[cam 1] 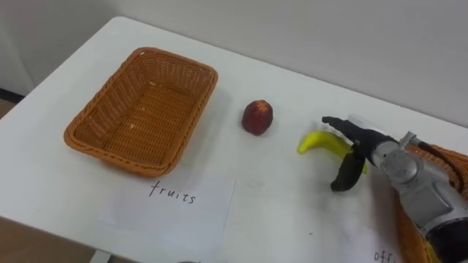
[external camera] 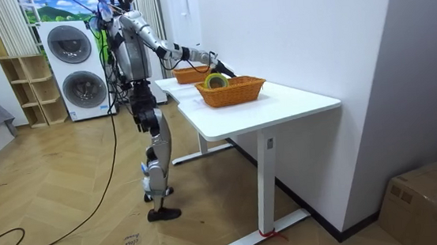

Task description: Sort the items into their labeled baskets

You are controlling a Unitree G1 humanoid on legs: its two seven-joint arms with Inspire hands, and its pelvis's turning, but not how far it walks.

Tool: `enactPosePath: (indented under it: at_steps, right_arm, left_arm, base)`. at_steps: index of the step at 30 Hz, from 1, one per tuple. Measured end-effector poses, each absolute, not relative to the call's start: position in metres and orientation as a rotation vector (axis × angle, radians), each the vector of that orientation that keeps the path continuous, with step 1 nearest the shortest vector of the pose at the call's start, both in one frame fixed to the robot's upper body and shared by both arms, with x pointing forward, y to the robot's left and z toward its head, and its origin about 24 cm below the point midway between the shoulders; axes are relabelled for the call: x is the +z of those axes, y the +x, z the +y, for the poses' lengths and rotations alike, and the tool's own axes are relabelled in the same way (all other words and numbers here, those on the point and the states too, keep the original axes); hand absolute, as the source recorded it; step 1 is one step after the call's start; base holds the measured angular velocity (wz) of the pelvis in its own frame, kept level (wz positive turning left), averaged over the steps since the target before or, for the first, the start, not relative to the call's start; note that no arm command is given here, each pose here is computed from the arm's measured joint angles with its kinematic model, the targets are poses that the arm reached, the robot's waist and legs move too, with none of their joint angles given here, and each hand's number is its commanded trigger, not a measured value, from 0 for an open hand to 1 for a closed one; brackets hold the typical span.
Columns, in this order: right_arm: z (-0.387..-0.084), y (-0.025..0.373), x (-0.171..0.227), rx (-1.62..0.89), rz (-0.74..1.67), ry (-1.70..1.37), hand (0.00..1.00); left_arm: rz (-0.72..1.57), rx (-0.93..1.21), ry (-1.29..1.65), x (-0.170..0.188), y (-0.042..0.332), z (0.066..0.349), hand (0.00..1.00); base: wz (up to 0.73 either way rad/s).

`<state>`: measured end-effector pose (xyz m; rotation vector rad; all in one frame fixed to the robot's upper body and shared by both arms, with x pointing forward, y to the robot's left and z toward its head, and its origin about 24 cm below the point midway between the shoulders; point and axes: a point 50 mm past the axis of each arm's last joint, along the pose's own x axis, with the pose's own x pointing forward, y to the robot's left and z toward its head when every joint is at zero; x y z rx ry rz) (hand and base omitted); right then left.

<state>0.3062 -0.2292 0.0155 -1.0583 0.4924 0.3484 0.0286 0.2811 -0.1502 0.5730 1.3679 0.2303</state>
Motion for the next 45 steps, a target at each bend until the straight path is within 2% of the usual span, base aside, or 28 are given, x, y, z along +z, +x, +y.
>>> enactPosePath:
  at_steps: [15, 40, 41, 42, 43, 44, 45]
  right_arm:
    - [-0.23, 0.306, 0.013, 0.453, 0.573, -1.057, 0.0]
    - [-0.231, 0.305, 0.012, 0.49, 0.601, -1.053, 0.0]
    - [-0.231, 0.305, 0.012, 0.492, 0.601, -1.054, 0.21]
    - [-0.231, 0.304, 0.011, 0.494, 0.603, -1.053, 0.54]
    - [-0.231, 0.304, 0.011, 0.495, 0.604, -1.053, 0.63]
    - [-0.231, 0.304, 0.011, 0.497, 0.606, -1.052, 0.89]
    - [-0.231, 0.303, 0.01, 0.498, 0.609, -1.052, 1.0]
  left_arm:
    - [1.358, 0.202, 0.572, -0.148, 0.039, 0.287, 0.0]
    - [1.359, 0.202, 0.57, -0.148, 0.038, 0.287, 0.0]
    - [1.362, 0.202, 0.57, -0.149, 0.037, 0.287, 0.0]
    - [1.367, 0.202, 0.569, -0.149, 0.036, 0.288, 0.0]
    - [1.369, 0.202, 0.569, -0.149, 0.036, 0.288, 0.0]
    - [1.371, 0.202, 0.569, -0.149, 0.035, 0.288, 0.0]
    - [1.374, 0.202, 0.569, -0.149, 0.035, 0.288, 0.0]
  base:
    - [0.03]
    - [0.0]
    - [0.0]
    - [0.0]
    - [0.0]
    - [0.0]
    - [0.0]
